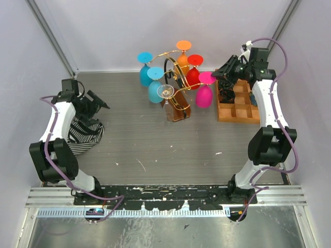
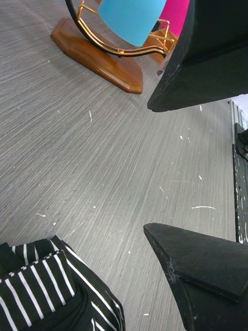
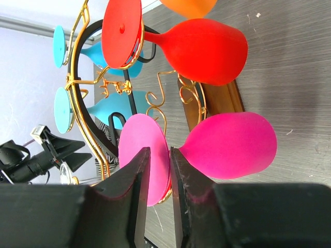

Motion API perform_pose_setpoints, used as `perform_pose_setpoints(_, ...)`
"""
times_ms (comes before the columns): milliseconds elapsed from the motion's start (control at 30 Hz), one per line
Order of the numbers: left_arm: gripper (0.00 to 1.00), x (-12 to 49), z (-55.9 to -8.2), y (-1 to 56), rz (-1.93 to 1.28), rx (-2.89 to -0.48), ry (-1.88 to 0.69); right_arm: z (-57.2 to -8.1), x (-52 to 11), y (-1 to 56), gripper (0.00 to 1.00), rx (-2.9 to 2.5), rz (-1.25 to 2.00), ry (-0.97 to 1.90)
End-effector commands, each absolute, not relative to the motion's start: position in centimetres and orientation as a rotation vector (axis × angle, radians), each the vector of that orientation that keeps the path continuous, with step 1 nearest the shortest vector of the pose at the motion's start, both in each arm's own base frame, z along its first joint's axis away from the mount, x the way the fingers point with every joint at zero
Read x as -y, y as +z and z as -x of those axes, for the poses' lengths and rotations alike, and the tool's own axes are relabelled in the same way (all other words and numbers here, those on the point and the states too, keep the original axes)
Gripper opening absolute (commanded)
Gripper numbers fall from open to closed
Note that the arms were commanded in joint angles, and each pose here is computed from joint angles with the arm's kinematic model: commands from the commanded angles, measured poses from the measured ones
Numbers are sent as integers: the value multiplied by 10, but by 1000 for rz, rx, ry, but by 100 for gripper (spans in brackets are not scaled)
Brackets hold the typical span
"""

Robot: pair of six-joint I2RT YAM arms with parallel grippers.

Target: Take the wine glass off the wine glass rack

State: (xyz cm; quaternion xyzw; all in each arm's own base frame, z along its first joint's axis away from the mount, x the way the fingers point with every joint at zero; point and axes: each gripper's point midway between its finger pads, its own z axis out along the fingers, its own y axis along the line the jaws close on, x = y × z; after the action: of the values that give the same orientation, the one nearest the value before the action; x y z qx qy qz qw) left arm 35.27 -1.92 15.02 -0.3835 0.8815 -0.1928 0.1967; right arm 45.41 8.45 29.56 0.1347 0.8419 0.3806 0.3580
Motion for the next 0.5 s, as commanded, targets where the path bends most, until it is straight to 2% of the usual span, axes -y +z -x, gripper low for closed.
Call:
perform_pose_setpoints(0,95,26,-349,153,1053,-2479,-582,-455,-94,320,25,-2110,-262,1045)
perform_pose_setpoints(133,95,26,-349,152,1052,-2482,-583,-452,-100,322,2,-2109,-238,1095)
perform_pose_setpoints(467,96,28,-345,149,1038,-2498,-591,-460,-107,335,1,-2003,-304,1329)
